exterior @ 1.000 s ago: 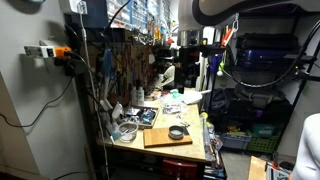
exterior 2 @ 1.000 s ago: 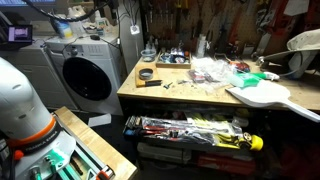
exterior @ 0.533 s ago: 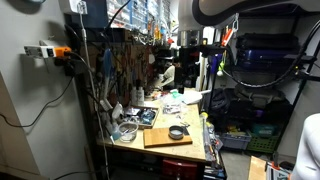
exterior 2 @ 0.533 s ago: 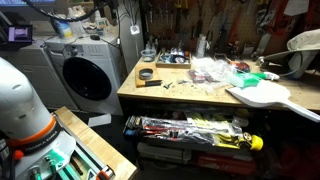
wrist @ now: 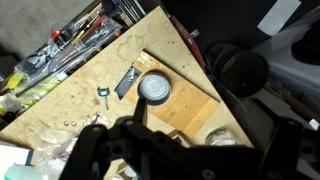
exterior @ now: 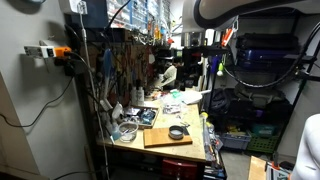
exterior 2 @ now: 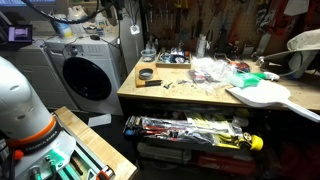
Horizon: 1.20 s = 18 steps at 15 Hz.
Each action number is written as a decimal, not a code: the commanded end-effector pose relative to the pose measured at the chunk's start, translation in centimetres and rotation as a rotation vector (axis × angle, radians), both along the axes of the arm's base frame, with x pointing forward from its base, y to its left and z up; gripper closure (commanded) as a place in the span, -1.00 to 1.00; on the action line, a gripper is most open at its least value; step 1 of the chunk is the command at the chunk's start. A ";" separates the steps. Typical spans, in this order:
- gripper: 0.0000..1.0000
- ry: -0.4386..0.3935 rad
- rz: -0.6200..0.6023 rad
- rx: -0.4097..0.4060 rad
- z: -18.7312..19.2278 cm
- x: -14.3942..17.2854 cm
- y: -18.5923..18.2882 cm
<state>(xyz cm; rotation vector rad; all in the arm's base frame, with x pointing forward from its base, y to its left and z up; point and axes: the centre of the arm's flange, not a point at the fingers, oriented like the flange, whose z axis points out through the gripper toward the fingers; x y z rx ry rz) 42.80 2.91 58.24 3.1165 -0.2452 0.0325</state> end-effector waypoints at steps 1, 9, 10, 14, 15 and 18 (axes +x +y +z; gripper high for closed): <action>-1.00 -0.043 -0.151 -0.023 -2.2 -0.5 -5.3; -1.00 -0.145 -0.472 -0.176 -6.7 -1.4 -19.3; -1.00 -0.158 -0.515 -0.202 -7.3 -1.5 -20.8; -1.00 -0.199 -0.658 -0.304 -10.1 -1.8 -26.8; -1.00 -0.211 -0.684 -0.321 -10.8 -1.6 -28.0; -1.00 -0.245 -0.754 -0.326 -13.2 -1.9 -31.8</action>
